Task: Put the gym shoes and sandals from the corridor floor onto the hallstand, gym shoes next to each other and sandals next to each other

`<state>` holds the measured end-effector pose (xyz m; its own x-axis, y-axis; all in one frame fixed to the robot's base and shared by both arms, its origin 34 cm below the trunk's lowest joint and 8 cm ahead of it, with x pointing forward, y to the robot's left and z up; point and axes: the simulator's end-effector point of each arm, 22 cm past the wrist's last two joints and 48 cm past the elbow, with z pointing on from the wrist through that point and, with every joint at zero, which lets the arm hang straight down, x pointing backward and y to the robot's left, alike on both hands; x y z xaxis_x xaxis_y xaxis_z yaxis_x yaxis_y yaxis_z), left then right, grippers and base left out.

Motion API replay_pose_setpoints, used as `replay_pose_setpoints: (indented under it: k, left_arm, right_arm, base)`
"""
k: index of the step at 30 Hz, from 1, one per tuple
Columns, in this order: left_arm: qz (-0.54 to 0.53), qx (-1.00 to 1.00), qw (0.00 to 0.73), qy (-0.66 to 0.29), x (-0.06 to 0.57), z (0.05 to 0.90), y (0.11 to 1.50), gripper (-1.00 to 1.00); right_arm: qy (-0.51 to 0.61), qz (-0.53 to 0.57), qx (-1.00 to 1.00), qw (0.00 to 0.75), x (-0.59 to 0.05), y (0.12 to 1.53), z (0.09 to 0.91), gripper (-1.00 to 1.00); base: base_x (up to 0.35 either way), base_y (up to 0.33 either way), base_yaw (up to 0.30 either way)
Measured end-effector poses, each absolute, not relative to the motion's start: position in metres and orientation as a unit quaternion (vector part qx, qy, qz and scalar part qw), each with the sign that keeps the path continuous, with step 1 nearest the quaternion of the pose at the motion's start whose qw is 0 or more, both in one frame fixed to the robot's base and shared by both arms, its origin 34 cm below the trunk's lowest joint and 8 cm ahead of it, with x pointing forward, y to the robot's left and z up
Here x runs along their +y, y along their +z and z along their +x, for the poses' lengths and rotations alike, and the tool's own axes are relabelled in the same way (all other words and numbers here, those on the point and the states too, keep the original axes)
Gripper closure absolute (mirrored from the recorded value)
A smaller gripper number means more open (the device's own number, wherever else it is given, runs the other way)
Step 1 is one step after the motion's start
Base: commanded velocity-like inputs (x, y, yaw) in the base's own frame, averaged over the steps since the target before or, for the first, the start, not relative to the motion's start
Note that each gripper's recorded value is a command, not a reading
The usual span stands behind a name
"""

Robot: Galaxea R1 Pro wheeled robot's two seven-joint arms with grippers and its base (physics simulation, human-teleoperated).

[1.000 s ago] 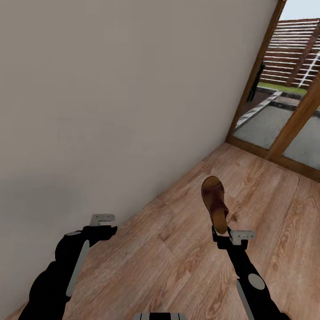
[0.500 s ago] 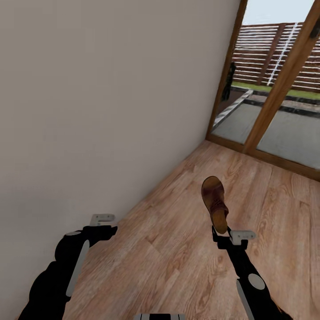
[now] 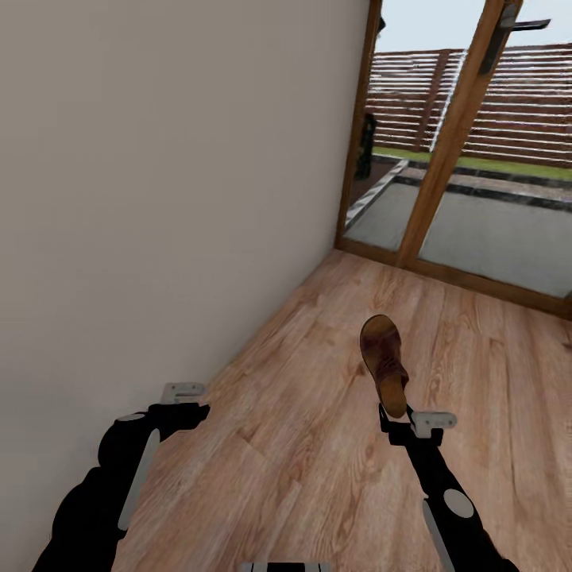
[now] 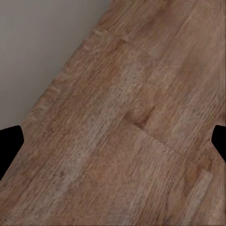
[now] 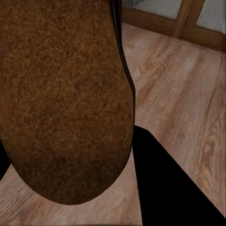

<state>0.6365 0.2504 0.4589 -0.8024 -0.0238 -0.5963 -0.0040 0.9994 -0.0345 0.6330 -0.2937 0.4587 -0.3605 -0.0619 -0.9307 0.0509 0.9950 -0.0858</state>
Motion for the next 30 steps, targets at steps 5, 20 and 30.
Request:
replay_pose_setpoints:
  k: [5,20,30]
  left_arm:
    - [-0.007,0.949,0.316,-0.016,0.25,0.637,0.461,-1.0]
    - [-0.007,0.947,0.322,-0.016,0.25,0.638,0.467,-1.0]
    - [-0.007,0.946,0.325,-0.016,0.25,0.639,0.471,-1.0]
  right_arm:
    - [-0.05,-0.003,0.822,0.567,-0.294,0.461,0.633,1.0]
    - [-0.05,-0.003,0.819,0.572,-0.294,0.467,0.635,1.0]
    - [-0.05,-0.003,0.817,0.575,-0.294,0.471,0.636,1.0]
  base:
    - [0.0,0.0,-0.27]
    - [0.0,0.0,-0.27]
    - [0.0,0.0,-0.27]
